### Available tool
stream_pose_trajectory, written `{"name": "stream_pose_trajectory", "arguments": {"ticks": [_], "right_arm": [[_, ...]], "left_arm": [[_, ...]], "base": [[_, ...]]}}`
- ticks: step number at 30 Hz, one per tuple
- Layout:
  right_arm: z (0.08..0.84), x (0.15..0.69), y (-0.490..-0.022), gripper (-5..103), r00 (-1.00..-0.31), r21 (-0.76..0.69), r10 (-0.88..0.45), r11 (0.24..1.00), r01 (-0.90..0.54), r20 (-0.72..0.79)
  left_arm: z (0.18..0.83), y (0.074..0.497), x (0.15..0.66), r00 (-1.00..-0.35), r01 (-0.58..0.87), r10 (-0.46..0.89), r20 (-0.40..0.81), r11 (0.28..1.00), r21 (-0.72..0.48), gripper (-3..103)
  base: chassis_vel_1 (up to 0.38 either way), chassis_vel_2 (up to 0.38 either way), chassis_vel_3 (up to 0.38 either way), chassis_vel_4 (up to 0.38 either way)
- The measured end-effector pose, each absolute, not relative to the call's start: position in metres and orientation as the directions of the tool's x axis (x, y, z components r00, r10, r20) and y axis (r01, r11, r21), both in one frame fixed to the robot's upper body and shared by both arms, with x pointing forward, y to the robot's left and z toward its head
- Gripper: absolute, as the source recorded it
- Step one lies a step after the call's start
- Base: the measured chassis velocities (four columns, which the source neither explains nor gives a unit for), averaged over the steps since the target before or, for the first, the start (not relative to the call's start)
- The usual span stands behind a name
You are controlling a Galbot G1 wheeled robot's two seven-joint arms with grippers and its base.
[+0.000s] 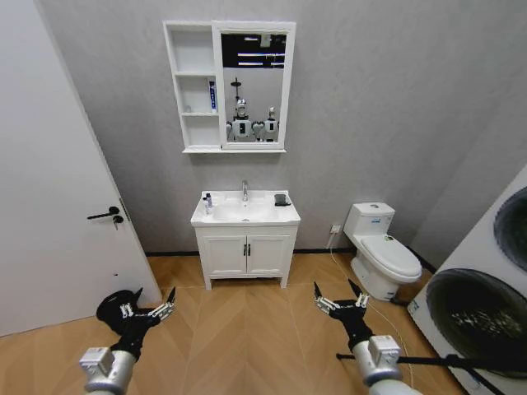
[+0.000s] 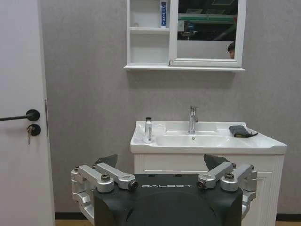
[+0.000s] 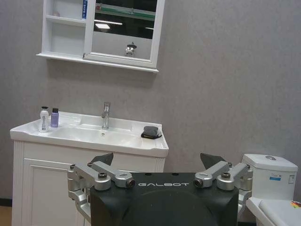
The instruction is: Move facial cleanser and shampoo from washbasin to cabinet, then wipe washbasin with towel.
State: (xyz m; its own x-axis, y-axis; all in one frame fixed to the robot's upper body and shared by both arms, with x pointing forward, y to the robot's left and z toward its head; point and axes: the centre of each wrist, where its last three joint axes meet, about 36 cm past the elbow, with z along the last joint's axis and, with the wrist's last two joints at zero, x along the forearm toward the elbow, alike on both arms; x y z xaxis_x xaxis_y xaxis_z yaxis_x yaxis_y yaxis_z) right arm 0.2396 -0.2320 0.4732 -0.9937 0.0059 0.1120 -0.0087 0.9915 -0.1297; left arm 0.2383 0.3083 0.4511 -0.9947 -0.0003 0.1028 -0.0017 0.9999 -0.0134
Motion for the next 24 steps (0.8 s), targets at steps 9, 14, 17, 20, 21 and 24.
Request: {"name": "stream_pose_trajectory", "arguments": {"ticks": [9, 14, 17, 20, 21, 24], "right_arm": [[0.4701, 0.2389, -0.2320, 100, -0.994, -0.127, -0.003, 0.992, -0.017, 0.113], [0.4682, 0.2389, -0.2316, 100, -0.993, -0.127, -0.013, 0.991, -0.028, 0.114], [0.4671, 0.2390, -0.2318, 100, -0.993, -0.127, -0.020, 0.991, -0.034, 0.113], [0.4661, 0.2391, -0.2319, 100, -0.993, -0.127, -0.028, 0.991, -0.042, 0.113], [0.4661, 0.2391, -0.2319, 100, -0.993, -0.127, -0.028, 0.991, -0.042, 0.113], [0.4649, 0.2390, -0.2317, 100, -0.993, -0.126, -0.032, 0.991, -0.047, 0.113]], "left_arm": [[0.4498, 0.3083, 0.2380, -0.995, -0.005, -0.004, 0.103, 1.000, -0.014, 100], [0.4497, 0.3080, 0.2382, -0.995, -0.007, -0.006, 0.101, 1.000, -0.012, 100], [0.4492, 0.3072, 0.2378, -0.995, -0.008, -0.006, 0.101, 1.000, -0.012, 100], [0.4485, 0.3070, 0.2376, -0.995, -0.009, -0.008, 0.101, 1.000, -0.009, 100], [0.4485, 0.3070, 0.2376, -0.995, -0.009, -0.008, 0.101, 1.000, -0.009, 100], [0.4475, 0.3071, 0.2379, -0.995, -0.011, -0.010, 0.101, 1.000, -0.007, 100]], "base": [[0.000, 0.000, 0.000, 0.000], [-0.048, 0.034, 0.045, -0.056], [-0.073, 0.091, 0.092, -0.097], [-0.109, 0.139, 0.134, -0.126], [-0.119, 0.165, 0.145, -0.143], [-0.183, 0.160, 0.183, -0.205]]}}
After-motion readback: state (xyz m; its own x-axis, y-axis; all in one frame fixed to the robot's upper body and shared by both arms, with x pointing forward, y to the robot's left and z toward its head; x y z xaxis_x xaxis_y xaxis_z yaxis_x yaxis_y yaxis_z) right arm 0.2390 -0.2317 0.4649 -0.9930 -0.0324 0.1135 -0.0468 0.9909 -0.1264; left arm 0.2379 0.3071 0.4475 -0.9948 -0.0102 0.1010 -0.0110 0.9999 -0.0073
